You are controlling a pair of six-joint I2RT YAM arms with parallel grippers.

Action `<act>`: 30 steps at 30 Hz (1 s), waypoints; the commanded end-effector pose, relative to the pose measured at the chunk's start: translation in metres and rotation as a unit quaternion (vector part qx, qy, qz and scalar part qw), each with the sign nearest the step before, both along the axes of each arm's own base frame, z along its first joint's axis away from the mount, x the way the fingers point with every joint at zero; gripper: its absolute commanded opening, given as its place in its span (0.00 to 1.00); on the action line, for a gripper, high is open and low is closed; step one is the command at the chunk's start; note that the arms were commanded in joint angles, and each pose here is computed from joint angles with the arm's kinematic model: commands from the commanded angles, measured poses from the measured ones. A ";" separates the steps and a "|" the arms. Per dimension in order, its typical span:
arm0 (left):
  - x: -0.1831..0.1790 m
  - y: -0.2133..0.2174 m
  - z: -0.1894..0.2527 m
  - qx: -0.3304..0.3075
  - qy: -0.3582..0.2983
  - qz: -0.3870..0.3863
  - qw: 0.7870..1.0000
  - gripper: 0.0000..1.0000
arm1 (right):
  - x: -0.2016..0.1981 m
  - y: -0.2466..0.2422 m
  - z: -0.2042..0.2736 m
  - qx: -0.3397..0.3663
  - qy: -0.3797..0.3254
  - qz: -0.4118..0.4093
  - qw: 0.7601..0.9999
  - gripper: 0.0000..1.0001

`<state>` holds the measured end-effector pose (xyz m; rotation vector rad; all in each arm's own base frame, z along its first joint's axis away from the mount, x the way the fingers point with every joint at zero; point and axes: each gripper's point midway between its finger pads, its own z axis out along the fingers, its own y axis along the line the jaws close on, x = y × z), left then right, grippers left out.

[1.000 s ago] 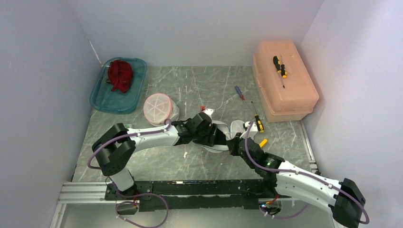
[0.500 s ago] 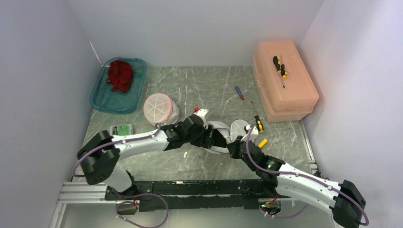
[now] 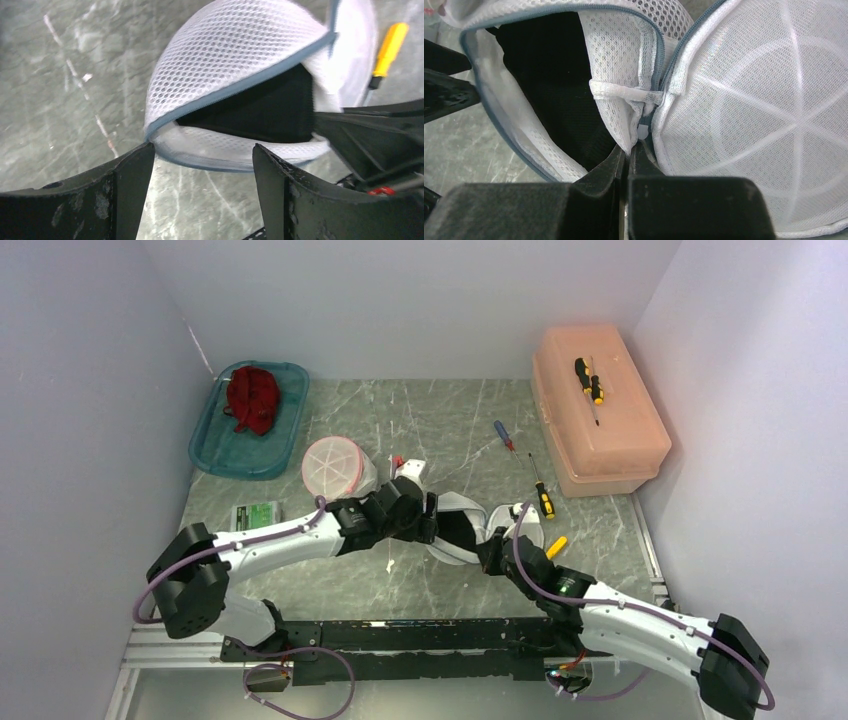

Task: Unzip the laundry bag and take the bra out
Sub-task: Pick up the bra from the laundry bag.

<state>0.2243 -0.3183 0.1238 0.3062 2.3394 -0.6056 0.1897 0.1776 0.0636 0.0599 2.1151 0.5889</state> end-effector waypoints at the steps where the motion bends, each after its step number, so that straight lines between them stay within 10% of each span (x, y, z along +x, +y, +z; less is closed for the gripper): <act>1: 0.018 0.025 -0.001 0.044 -0.009 0.078 0.996 0.77 | 0.003 0.008 0.016 0.028 -0.020 0.006 0.999 0.00; 13: 0.038 0.013 -0.012 0.009 0.028 0.053 0.998 0.66 | 0.000 0.002 0.017 0.024 -0.022 0.003 0.999 0.00; 18: 0.032 0.010 -0.022 -0.003 0.046 0.046 0.998 0.29 | 0.001 0.001 0.022 0.021 -0.026 0.004 0.999 0.00; 23: 0.025 0.014 -0.027 0.000 0.045 0.033 0.998 0.03 | 0.004 0.004 0.055 0.021 -0.050 0.014 0.998 0.51; 30: 0.018 0.012 -0.025 -0.017 0.026 -0.007 1.000 0.03 | 0.008 0.025 0.124 0.017 -0.109 0.078 0.991 0.59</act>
